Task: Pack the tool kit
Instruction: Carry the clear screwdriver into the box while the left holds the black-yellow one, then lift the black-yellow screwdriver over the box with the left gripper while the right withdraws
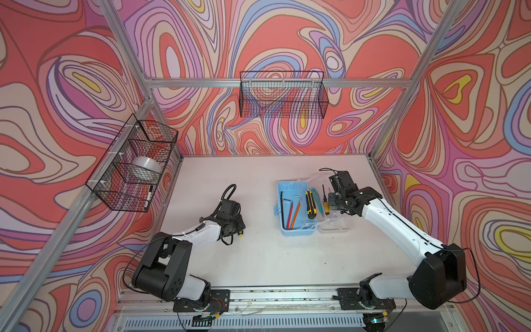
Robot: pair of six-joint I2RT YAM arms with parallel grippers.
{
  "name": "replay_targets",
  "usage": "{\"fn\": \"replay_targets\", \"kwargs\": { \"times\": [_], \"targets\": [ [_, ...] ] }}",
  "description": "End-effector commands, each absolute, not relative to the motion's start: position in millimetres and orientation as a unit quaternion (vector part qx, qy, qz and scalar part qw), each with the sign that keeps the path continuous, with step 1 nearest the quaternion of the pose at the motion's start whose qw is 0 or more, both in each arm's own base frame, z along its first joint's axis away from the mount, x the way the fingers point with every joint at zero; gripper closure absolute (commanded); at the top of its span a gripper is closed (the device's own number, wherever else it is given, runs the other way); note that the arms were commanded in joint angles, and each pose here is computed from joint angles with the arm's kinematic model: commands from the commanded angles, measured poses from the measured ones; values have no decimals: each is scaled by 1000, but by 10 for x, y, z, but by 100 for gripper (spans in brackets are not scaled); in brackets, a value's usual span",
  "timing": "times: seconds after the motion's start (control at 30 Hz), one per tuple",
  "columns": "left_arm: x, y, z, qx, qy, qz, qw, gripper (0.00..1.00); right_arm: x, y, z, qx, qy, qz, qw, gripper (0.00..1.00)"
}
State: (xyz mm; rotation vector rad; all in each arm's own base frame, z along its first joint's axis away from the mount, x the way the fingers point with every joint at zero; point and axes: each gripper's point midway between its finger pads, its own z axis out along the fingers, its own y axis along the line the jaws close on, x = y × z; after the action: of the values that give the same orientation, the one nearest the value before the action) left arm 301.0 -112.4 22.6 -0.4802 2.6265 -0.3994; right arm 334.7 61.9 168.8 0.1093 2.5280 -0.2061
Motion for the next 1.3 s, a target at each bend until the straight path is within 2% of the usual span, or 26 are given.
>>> {"fn": "replay_targets", "kwargs": {
  "times": [0.0, 0.13, 0.23, 0.47, 0.53, 0.7, 0.8, 1.0, 1.27],
  "targets": [
    [2941, -1116, 206, -171, 955, -134, 204, 89, 3354, 477, 1700, 47, 945, -115, 302, 100],
    [2948, -1133, 191, -173, 954, -138, 202, 92, 3364, 455, 1609, 46, 949, -121, 288, 100],
    [2952, -1145, 187, -171, 954, -140, 202, 100, 3364, 463, 1528, 43, 953, -122, 275, 100],
    [2977, -1159, 218, -166, 954, -144, 206, 100, 3359, 437, 1456, 49, 955, -123, 266, 99],
    [2979, -1171, 223, -164, 954, -146, 206, 100, 3362, 431, 1441, 50, 956, -121, 262, 92],
    [3001, -1198, 252, -163, 952, -154, 208, 100, 3373, 470, 1432, 46, 958, -110, 261, 63],
    [3011, -1219, 288, -162, 951, -160, 209, 100, 3385, 482, 1459, 47, 958, -106, 262, 53],
    [3024, -1267, 564, -162, 944, -178, 228, 100, 3383, 507, 1777, 63, 948, -80, 302, 50],
    [3072, -1755, 1617, -146, 902, -271, 302, 100, 3296, 620, 2386, 98, 918, 11, 384, 50]
  ]
}}
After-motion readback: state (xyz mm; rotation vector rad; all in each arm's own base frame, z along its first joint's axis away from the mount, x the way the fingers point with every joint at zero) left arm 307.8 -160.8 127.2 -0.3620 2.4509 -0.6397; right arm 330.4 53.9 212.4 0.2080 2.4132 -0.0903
